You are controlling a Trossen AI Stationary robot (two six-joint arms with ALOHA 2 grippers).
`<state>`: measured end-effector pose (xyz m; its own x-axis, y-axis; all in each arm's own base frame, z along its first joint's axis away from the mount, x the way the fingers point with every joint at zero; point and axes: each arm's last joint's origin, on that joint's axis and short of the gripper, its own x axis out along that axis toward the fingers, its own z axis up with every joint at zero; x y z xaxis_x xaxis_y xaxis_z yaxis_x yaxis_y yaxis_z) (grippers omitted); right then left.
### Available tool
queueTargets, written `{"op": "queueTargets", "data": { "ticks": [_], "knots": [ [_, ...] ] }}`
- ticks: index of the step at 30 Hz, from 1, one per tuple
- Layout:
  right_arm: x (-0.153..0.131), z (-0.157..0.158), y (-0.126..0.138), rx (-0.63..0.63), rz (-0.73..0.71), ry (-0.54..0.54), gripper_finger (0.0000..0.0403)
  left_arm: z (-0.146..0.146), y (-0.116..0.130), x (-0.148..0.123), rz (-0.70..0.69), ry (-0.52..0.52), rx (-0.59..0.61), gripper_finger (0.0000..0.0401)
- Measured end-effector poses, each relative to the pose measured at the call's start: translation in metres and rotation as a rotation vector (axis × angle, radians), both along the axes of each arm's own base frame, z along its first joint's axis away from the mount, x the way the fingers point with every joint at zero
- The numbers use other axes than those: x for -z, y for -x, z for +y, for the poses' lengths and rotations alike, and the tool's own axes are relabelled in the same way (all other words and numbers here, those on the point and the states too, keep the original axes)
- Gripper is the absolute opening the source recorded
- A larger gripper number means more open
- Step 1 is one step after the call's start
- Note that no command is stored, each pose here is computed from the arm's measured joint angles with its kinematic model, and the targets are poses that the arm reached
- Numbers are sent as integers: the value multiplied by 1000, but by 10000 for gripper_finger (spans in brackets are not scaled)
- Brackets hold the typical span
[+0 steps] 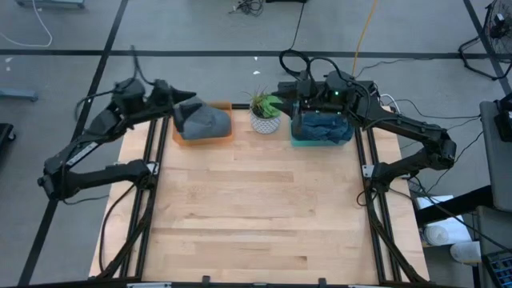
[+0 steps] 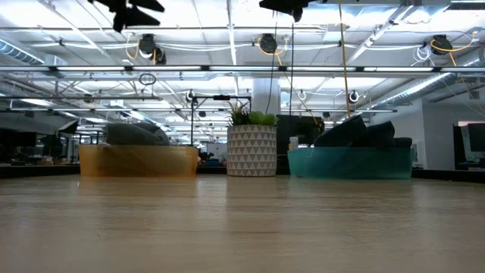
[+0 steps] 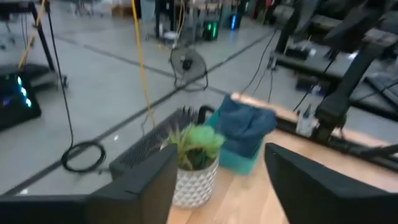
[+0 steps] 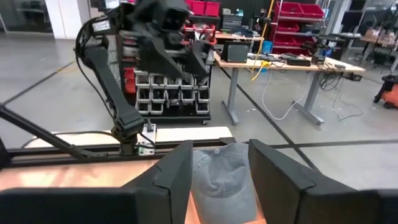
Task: Pick & Place hat
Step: Return to Home Position
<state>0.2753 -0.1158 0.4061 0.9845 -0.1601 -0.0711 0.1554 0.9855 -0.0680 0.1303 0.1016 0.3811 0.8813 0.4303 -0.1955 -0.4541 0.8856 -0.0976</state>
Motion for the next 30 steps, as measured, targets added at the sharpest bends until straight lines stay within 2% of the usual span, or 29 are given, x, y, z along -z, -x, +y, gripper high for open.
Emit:
{"op": "queueTargets", "data": {
  "ticks": [6,15,19,30],
  "knots": [
    [0,0,0,3,-8,-45,108,-21,20,-13,-86,-50,19,170],
    [0,0,0,2,-8,-49,11,-36,36,-21,-141,-98,38,51],
    [0,0,0,2,-8,-49,8,-38,39,-22,-150,-105,38,8],
    [-1,0,1,5,-6,-39,13,-38,39,-22,-164,-71,24,45]
  ]
}}
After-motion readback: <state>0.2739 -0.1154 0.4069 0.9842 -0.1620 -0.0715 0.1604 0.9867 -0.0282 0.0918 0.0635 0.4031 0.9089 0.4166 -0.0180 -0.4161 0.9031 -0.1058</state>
